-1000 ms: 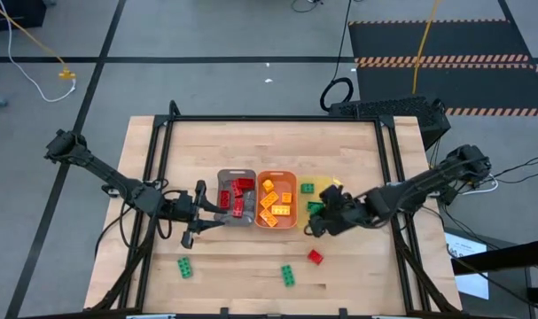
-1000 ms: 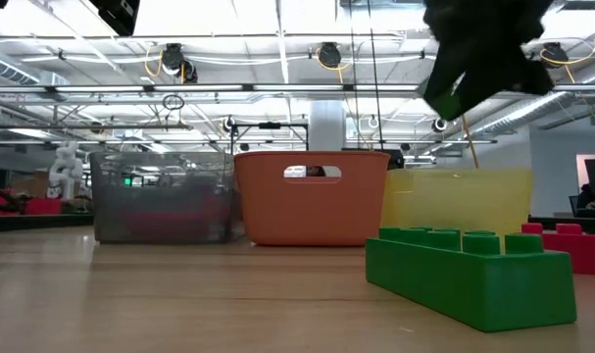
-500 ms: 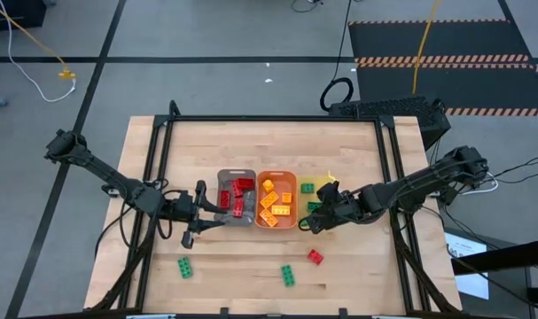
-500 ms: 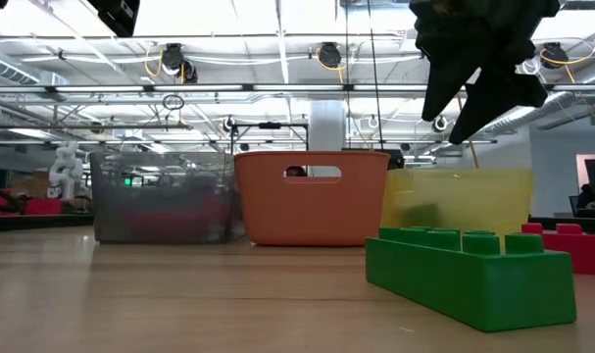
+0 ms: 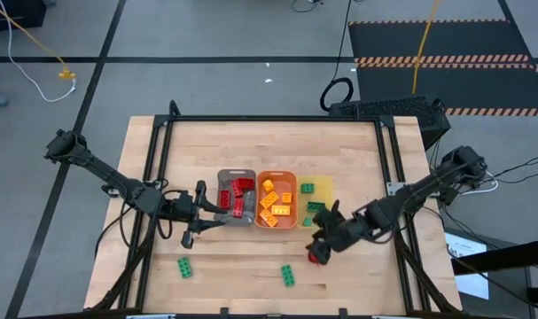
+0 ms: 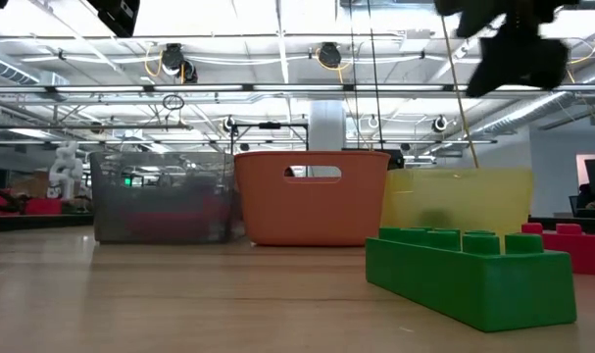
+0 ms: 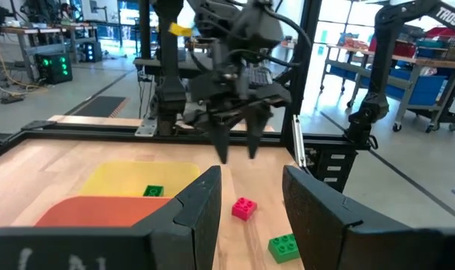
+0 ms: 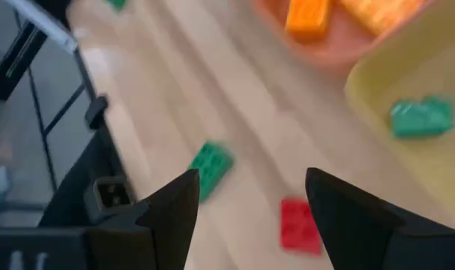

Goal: Sort & place blocks by color
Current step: Put the red game piece into the black bin

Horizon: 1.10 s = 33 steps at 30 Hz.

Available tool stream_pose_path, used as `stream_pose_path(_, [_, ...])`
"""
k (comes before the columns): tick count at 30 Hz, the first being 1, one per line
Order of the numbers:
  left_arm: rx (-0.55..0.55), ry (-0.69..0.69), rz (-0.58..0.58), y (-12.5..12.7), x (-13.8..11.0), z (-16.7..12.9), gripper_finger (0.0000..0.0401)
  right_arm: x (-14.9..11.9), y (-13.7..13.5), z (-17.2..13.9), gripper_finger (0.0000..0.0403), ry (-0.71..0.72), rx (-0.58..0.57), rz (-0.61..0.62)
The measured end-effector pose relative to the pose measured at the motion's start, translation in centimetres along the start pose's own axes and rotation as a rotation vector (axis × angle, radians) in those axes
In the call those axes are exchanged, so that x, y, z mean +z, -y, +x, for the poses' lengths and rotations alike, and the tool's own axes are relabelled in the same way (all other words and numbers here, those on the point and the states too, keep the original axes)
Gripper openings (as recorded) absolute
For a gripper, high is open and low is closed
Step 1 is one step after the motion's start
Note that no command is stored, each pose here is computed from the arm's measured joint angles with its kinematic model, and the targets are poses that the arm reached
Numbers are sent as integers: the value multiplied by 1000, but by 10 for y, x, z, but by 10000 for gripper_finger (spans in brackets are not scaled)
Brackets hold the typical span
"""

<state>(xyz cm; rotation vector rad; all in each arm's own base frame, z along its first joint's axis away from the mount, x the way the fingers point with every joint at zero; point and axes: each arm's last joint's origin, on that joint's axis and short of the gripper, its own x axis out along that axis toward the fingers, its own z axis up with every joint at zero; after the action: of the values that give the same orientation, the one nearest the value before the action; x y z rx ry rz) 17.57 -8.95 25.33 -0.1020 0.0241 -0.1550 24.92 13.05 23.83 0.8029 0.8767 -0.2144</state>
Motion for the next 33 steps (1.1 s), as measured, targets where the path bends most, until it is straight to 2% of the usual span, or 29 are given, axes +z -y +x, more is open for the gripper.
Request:
stream_pose_path(5, [0,-1,0,0,0,0,143,-25,-7,11,231,-56,-10,-33])
stream_pose_path(11, [1,-6,3,0,-1,0,143,-48,-17,39,231,-84,31,-50])
stream_pose_path(14, [1,-7,3,0,-1,0,143,-55,-15,46,231,-120,0,-35])
stream_pose_path(17, [1,-7,3,0,-1,0,143,-60,-7,49,231,-152,-80,-23])
stream_pose_path(25, [2,-10,4,0,-1,0,143,-62,1,47,230,-189,-176,-21])
stream_pose_path(33, [3,-23,11,0,-2,0,143,-44,-36,30,205,-134,-142,-85])
